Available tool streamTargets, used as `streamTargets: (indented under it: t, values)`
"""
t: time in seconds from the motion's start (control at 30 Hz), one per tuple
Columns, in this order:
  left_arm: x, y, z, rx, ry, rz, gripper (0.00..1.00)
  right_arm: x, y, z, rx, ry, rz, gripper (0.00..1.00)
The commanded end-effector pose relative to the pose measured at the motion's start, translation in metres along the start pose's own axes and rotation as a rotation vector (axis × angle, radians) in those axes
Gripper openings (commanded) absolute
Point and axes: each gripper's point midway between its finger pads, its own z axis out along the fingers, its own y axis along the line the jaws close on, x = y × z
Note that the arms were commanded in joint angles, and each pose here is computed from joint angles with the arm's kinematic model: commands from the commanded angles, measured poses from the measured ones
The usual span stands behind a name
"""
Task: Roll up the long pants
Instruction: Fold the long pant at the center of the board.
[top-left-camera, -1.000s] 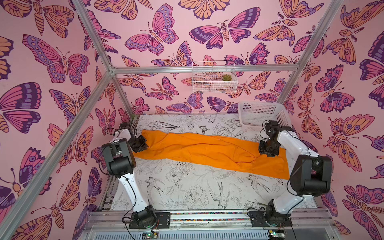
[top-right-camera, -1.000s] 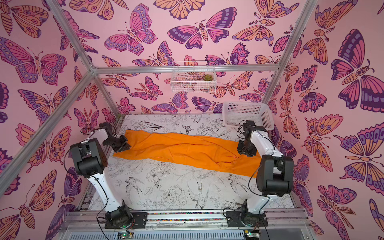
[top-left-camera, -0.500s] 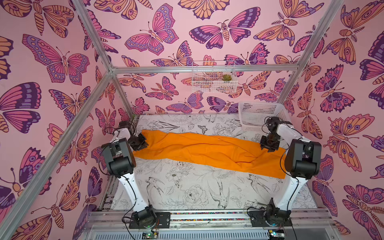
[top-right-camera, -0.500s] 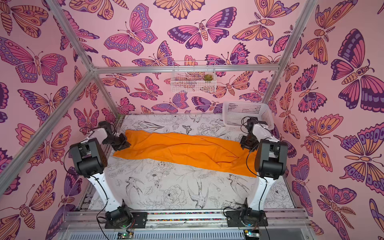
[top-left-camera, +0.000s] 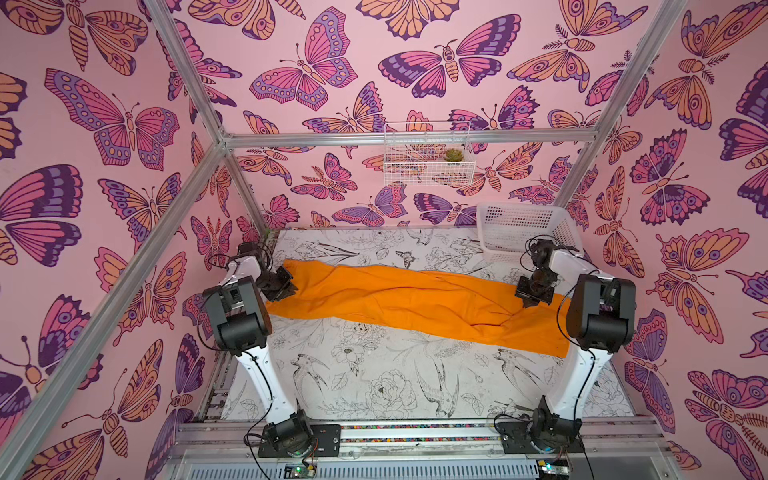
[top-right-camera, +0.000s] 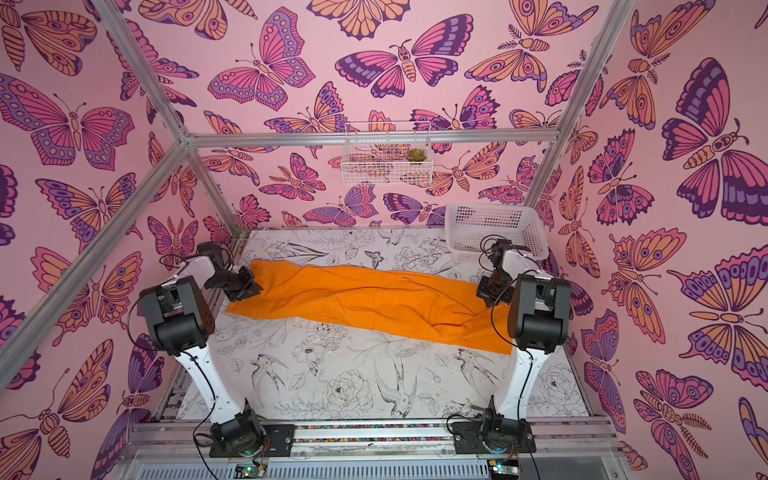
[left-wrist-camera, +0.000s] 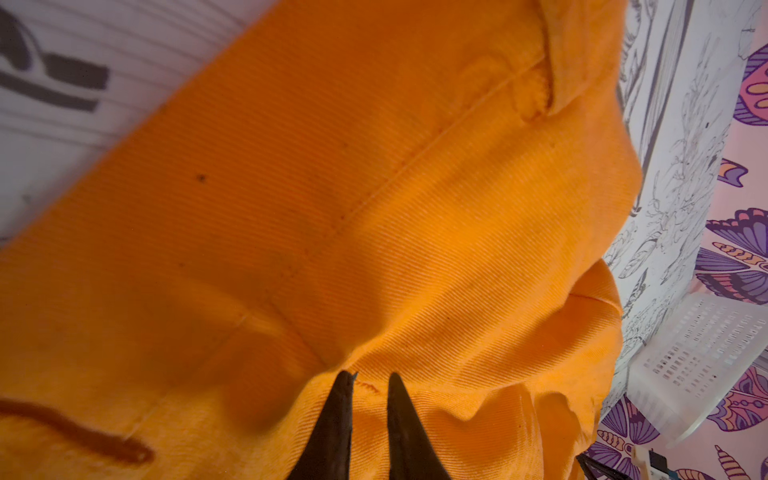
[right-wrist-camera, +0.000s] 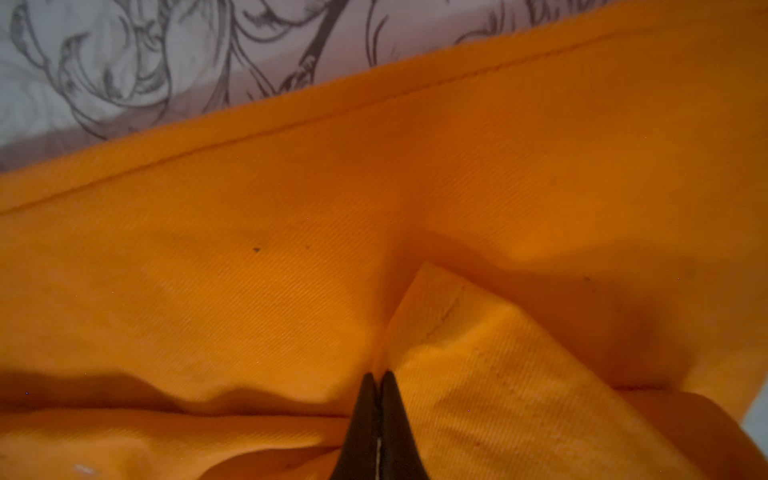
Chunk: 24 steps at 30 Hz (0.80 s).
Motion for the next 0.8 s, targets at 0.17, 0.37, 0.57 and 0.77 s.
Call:
streamTargets:
  t: [0.17,0.37,0.57,0.77]
  values:
    - [0.003,-0.006,-0.002,0.021,0.004,0.004,0.19,-0.014,0.001,-0.082,-0.096,-0.246,0.045,0.00]
    - [0.003,-0.007,-0.001,0.021,0.001,0.004,0.19,-0.034,-0.009,-0.185,-0.128,-0.629,0.033,0.00]
    - [0.005,-0.007,0.000,0.020,0.004,0.004,0.19,-0.038,-0.002,-0.247,-0.218,-0.860,-0.025,0.00]
    - [0.007,-0.008,-0.001,0.020,0.004,0.008,0.19,-0.022,-0.022,-0.230,-0.159,-0.824,-0.038,0.00]
